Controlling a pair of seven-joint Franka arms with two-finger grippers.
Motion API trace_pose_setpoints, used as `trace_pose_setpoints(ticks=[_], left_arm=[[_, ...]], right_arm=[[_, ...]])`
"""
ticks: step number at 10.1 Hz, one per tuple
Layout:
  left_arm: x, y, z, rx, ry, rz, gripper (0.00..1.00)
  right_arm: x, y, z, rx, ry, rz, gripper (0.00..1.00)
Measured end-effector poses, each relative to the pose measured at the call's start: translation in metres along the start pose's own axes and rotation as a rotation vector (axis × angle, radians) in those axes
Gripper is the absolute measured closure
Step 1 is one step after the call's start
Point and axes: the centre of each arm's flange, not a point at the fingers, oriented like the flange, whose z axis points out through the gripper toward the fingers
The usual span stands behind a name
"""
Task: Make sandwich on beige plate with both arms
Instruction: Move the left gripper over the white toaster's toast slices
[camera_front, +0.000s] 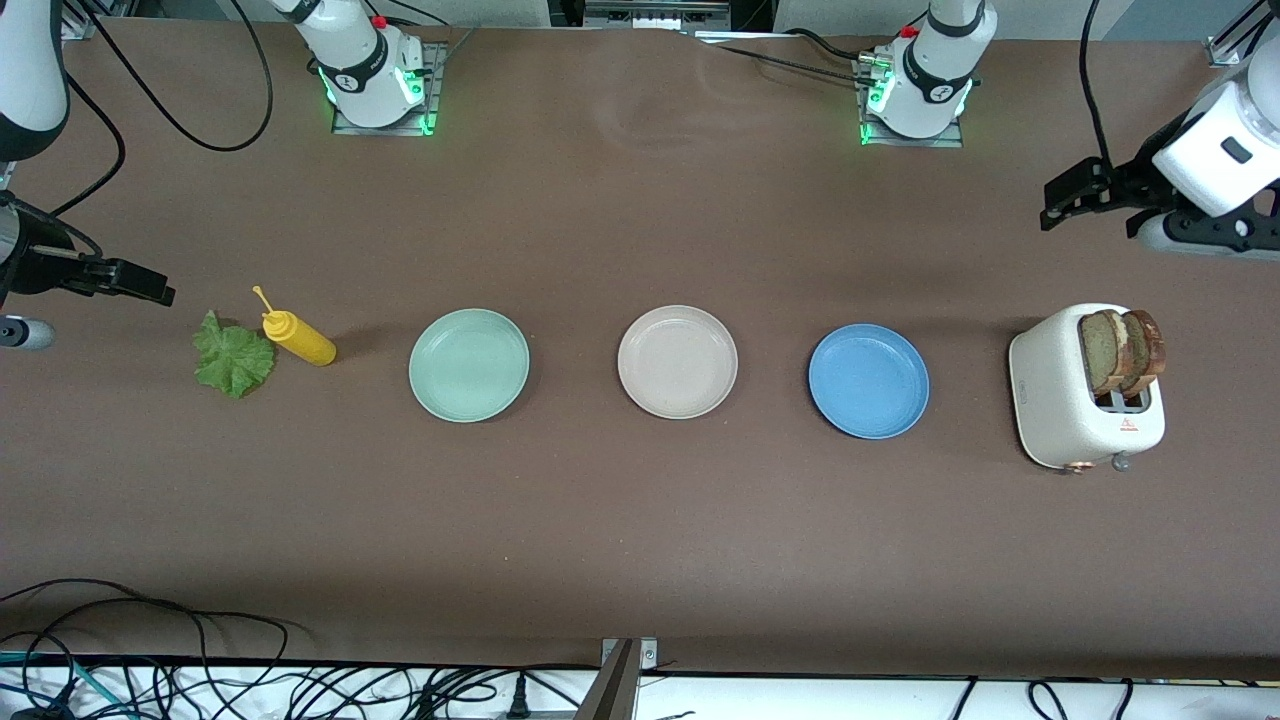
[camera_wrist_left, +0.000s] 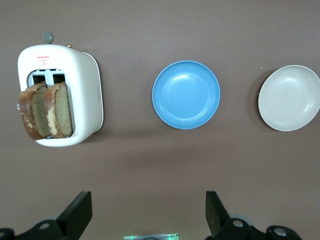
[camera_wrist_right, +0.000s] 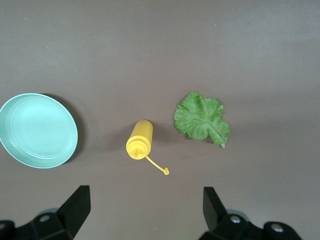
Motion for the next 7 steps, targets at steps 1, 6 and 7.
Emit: trace_pose_setpoints(ticks=[1,6,7], left_arm=[[-0.007,-0.005,-0.015,-0.001,0.006,-0.01,0.0],[0.014,-0.025,0.01,-0.013,-0.064,-0.034,0.0],[0.017,-0.023,0.015,-0.022,-0.073,-0.019,0.0]], right_arm=[[0.0,0.0,0.0,0.0,0.0,0.0,0.0],[0.0,0.0,0.0,0.0,0.001,0.0,0.0],[0.0,0.0,0.0,0.001,0.001,0.0,0.0]])
